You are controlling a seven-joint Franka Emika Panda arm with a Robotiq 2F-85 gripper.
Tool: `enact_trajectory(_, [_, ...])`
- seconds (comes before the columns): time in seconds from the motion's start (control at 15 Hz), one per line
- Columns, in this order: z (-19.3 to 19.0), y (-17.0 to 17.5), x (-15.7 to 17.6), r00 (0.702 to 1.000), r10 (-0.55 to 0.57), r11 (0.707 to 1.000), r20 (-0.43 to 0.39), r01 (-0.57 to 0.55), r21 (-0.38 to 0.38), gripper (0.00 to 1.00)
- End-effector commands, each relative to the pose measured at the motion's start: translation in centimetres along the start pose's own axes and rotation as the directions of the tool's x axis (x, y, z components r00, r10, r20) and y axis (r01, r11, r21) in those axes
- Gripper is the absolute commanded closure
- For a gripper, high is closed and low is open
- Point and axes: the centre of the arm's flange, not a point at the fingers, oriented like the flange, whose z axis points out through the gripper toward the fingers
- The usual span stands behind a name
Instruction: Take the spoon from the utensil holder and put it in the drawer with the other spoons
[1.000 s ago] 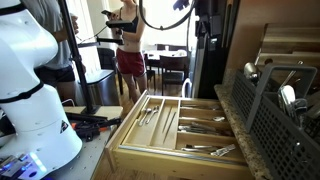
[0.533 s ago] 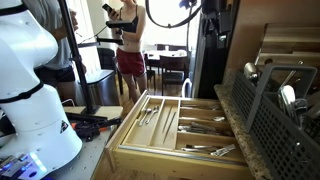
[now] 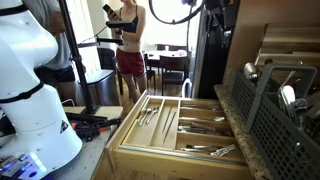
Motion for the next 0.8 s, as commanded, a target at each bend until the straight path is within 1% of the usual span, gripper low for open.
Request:
enact_trajectory(0.0, [0.0,0.0,0.0,1.0,0.0,1.0,0.001,0.0,0.0,0.0])
enact_trajectory(0.13, [0.1,0.0,0.0,1.0,0.0,1.0,0.001,0.0,0.0,0.0])
enact_trajectory(0.27, [0.9,-0.3,-0.6,1.0,0.012,1.0,0.013,-0.012,0.004,0.0])
enact_trajectory(0.73, [2.8,-0.2,-0.4,0.999,0.034,0.999,0.023,-0.034,-0.019,0.0])
